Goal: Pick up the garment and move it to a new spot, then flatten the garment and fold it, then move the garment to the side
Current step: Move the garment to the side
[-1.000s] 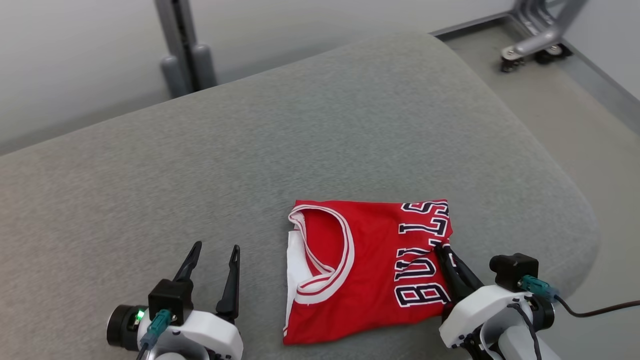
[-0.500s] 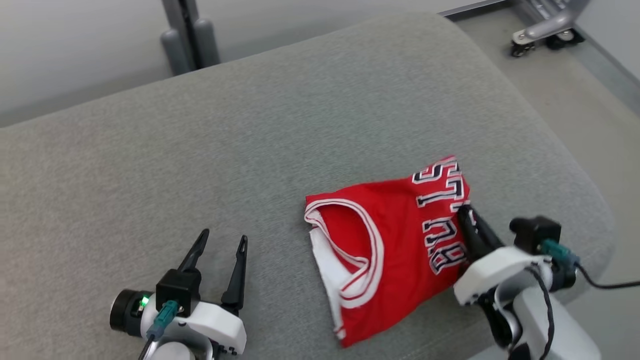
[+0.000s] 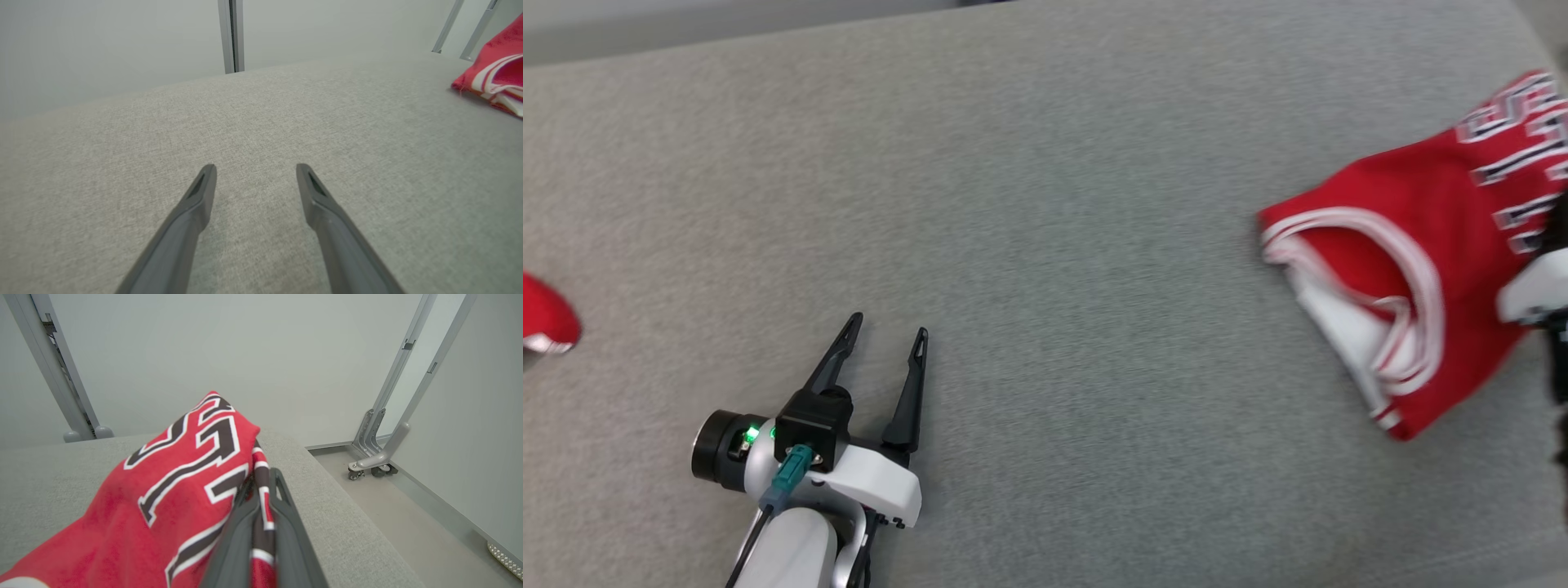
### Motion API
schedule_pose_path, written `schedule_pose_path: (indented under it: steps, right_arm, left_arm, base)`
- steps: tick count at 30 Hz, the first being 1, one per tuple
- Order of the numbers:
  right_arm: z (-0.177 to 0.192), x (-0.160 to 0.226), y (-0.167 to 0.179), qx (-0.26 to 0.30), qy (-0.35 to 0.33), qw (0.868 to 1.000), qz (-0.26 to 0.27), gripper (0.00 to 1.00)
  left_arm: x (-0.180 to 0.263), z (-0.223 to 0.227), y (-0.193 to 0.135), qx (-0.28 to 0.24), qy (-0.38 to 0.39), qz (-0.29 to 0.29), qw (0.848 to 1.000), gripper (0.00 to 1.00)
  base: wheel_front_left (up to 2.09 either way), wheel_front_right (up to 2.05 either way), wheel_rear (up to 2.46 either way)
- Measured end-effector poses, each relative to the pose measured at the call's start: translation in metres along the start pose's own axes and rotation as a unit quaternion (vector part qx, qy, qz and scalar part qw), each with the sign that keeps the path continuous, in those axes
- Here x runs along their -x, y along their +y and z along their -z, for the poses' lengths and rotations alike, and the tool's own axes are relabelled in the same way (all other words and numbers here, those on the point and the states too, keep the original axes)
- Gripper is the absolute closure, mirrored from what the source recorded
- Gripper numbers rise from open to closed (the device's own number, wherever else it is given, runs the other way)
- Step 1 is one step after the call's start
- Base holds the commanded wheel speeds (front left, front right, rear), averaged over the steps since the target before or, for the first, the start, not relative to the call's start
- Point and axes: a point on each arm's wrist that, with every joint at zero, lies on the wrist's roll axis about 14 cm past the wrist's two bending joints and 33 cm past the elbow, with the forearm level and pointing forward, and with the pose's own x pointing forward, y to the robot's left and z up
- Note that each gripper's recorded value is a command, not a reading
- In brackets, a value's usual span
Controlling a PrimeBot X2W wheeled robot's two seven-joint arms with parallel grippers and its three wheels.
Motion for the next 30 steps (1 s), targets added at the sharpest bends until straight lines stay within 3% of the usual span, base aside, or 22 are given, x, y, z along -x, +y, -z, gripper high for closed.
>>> schedule_pose_path:
  steps: [5,13,15,19,23,27,28,30]
  right_arm:
    - [0.0,-0.02,-0.046,0.02,0.005,0.997,0.069,1.0]
    - [0.003,-0.022,-0.083,0.066,0.018,0.989,0.131,1.0]
    - [0.002,-0.017,-0.098,0.081,0.023,0.985,0.151,0.0]
    - [-0.014,-0.014,-0.105,0.092,0.006,0.981,0.171,0.0]
    - [-0.035,-0.022,-0.084,0.093,-0.025,0.985,0.146,0.0]
    - [-0.052,-0.031,-0.044,0.079,-0.059,0.99,0.097,0.0]
    - [-0.064,-0.032,-0.008,0.069,-0.084,0.993,0.053,0.0]
    - [-0.067,-0.026,0.023,0.06,-0.1,0.993,0.01,0.0]
  left_arm:
    - [0.007,0.009,0.022,0.0,0.011,-0.03,0.999,0.0]
    - [0.015,0.012,0.032,-0.001,0.017,-0.047,0.999,0.0]
    - [0.016,0.011,0.033,-0.001,0.015,-0.049,0.999,0.0]
    - [0.017,0.006,0.035,0.0,0.01,-0.054,0.999,0.0]
    - [0.019,0.0,0.036,0.0,0.003,-0.06,0.998,0.0]
    - [0.021,-0.005,0.039,0.002,-0.003,-0.067,0.998,0.0]
    - [0.024,-0.008,0.042,0.002,-0.007,-0.076,0.997,0.0]
    - [0.029,-0.01,0.047,0.003,-0.008,-0.087,0.996,0.0]
  base:
    - [0.0,0.0,0.0]
    - [0.0,0.0,0.0]
    - [0.0,0.0,0.0]
    - [0.0,0.0,0.0]
    - [0.0,0.0,0.0]
    - [0.0,0.0,0.0]
    - [0.0,0.0,0.0]
    - [0.0,0.0,0.0]
